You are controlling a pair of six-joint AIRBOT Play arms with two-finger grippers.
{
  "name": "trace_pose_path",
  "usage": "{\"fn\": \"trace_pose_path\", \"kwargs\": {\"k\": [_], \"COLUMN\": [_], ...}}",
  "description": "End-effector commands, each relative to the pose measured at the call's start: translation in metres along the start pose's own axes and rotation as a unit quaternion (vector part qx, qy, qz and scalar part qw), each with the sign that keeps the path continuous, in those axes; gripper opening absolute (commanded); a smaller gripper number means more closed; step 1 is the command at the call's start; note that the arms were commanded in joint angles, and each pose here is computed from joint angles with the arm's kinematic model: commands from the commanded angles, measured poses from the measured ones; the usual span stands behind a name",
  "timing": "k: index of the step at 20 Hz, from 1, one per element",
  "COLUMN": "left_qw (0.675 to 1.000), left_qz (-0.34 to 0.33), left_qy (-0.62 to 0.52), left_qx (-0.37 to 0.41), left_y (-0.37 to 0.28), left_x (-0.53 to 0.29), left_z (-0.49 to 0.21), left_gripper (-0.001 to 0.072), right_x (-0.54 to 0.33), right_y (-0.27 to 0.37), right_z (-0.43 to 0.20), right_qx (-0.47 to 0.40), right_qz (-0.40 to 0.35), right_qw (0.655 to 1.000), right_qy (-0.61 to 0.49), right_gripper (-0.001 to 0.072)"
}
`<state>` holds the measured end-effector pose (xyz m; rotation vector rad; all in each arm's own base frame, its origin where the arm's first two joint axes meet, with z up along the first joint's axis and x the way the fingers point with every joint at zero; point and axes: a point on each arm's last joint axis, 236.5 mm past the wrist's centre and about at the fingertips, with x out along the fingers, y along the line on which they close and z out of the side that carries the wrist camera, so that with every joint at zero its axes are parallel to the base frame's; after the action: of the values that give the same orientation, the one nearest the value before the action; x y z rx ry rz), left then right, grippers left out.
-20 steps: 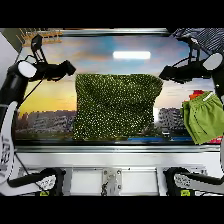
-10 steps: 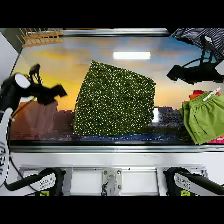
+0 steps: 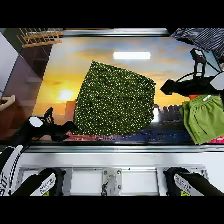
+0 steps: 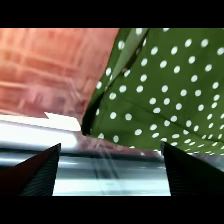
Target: Fold the clothes and pants, and hang the long-sleeved shirts on hangers.
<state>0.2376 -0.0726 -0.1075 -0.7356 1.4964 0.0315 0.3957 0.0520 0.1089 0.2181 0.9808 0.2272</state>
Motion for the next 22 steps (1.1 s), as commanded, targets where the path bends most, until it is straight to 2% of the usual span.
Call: {"fn": "trace_pose_path", "kwargs": {"k": [1,6,7,10,12,14,17,19,22], "left_qw": [0.998,0.997,0.998,0.999,0.999,0.997,0.994,0.993,0.993], "left_qz": [-0.042,-0.052,-0.047,-0.036,-0.044,-0.058,-0.075,-0.072,-0.060], "left_qy": [-0.029,-0.035,-0.024,-0.007,-0.018,-0.044,-0.074,-0.083,-0.084], "left_qx": [-0.042,-0.045,-0.041,-0.027,-0.001,0.019,0.035,0.046,0.057], "left_y": [-0.010,-0.022,-0.021,-0.022,-0.031,-0.044,-0.058,-0.058,-0.053], "left_x": [0.008,0.017,0.023,0.034,0.025,0.011,-0.007,-0.012,-0.012], "left_z": [0.005,0.008,0.003,-0.003,0.004,0.013,0.022,0.023,0.023], "left_gripper": [0.0681,0.0678,0.0564,0.0007,0.0002,0.0002,0.0002,0.0003,0.0003], "right_x": [0.002,0.005,0.007,0.020,0.035,0.054,0.090,0.113,0.138], "right_y": [0.008,0.006,0.005,-0.002,-0.015,-0.031,-0.033,-0.031,-0.027], "right_z": [-0.005,-0.010,-0.015,-0.042,-0.077,-0.125,-0.171,-0.180,-0.170], "right_qx": [-0.007,-0.005,-0.003,0.006,0.024,0.091,0.185,0.236,0.263], "right_qz": [0.006,0.005,0.005,0.002,-0.015,-0.040,-0.030,-0.014,0.014], "right_qw": [1.000,1.000,1.000,0.998,0.994,0.983,0.968,0.961,0.958], "right_qy": [0.006,0.013,0.020,0.058,0.105,0.155,0.167,0.145,0.116], "right_gripper": [0.0648,0.0647,0.0647,0.0648,0.0648,0.0648,0.0648,0.0647,0.0647]}}
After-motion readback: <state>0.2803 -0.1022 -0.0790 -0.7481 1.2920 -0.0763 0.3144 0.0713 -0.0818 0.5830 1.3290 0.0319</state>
